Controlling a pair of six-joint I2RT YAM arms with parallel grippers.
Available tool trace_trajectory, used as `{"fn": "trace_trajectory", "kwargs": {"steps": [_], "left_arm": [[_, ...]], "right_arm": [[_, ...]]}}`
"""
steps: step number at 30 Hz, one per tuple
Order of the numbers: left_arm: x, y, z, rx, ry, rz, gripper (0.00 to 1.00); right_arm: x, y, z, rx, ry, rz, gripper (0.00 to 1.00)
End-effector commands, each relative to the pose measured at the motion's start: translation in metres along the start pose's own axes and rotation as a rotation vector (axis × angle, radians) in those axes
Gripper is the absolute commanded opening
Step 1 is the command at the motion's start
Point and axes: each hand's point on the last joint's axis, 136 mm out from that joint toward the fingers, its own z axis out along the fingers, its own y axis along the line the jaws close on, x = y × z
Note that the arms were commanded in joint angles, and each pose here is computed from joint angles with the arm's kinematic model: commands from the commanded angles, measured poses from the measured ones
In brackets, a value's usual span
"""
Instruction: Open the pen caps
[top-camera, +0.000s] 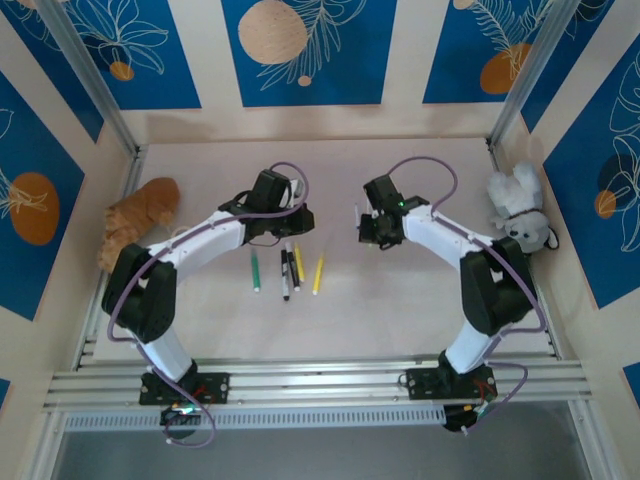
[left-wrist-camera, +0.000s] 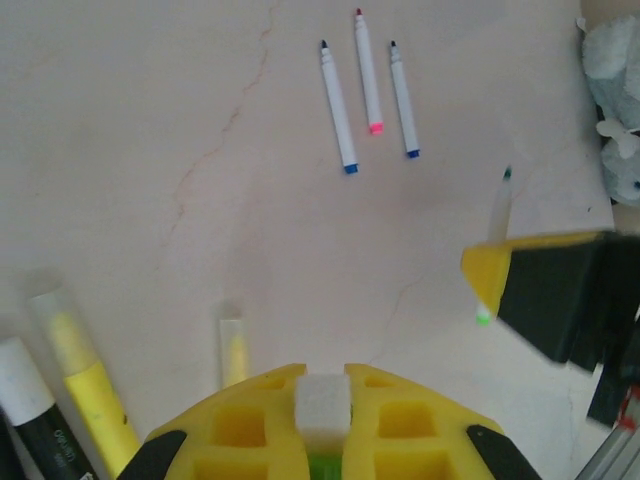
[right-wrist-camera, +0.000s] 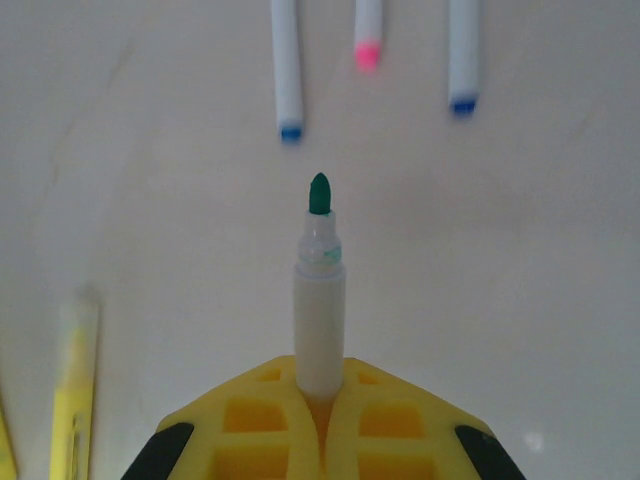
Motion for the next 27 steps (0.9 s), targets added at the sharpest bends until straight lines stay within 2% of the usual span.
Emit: {"fn": "trace_trajectory", "kwargs": {"steps": [1,7,11,19,27], "left_arm": [[0.002,0.011,-0.009,-0.002,0.010,0.003,0.00],[0.001,0.024,-0.011,-0.018,0.008,-0.013,0.00],[-0.001,0.027,-0.012,-0.017,0.007,-0.019,0.00],[-0.004,0.032,-0.011,-0.010,0.004,-0.031,0.00],[-0.002,0.038,-0.012,-0.015,0.006,-0.045,0.00]], "right_arm": [[-0.021,-0.012,0.009,0.088,0.004,-0.053,0.00],[-0.056,-0.008,0.033,0.146,0.014,-0.129,0.00],[-0.068,0.003,0.042,0.107,0.013,-0.120,0.00],[-0.058,0.042,0.061,0.025,0.071,-0.167,0.00],[-0.047,0.054,0.084,0.063,0.140,-0.181,0.01]]}}
